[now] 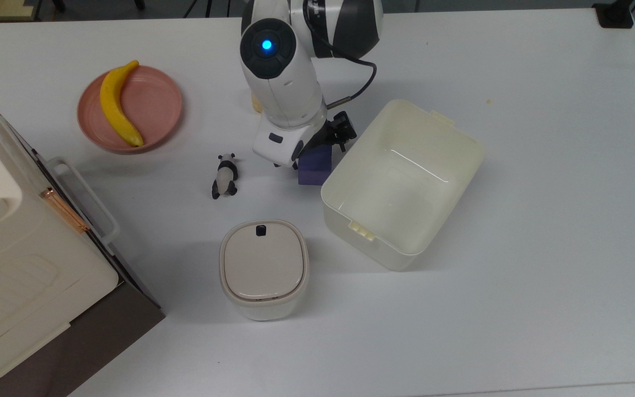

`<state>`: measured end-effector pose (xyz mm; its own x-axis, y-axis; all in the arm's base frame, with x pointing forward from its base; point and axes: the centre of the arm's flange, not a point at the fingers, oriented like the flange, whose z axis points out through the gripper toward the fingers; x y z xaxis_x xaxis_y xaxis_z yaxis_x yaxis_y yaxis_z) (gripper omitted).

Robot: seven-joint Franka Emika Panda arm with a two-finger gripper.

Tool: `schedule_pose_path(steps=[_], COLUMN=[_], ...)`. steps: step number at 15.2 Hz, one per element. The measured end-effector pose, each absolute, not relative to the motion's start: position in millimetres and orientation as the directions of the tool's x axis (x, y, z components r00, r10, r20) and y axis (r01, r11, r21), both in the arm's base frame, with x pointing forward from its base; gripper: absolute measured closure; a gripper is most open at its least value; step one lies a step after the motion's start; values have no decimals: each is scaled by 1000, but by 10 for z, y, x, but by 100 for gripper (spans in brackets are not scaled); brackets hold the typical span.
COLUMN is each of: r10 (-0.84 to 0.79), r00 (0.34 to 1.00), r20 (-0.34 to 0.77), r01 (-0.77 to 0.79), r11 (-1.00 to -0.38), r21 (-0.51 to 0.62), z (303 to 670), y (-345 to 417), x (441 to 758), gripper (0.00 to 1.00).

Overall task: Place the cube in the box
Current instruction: 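Close the gripper around the purple cube, then lift the purple cube and carry it over the translucent box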

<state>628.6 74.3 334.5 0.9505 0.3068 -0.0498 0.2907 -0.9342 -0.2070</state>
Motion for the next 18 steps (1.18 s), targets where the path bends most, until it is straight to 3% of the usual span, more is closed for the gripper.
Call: schedule_pose_path(steps=[6,7,10,14,18], r10=[310,321,349,360,371], r00=[950,946,935,931,929], r20=[-48,-51,-53,-65,-14], r01=[295,307,338,346,363], r11=[-935,-934,-929,-924,-915], r21=[-197,-183,-152,-164,-176], z=[3260,3259,3313,3641,4247], y=[758,747,639,110,3], x=[6261,6261,6265,6190,6150], gripper=[0,6,36,39,42])
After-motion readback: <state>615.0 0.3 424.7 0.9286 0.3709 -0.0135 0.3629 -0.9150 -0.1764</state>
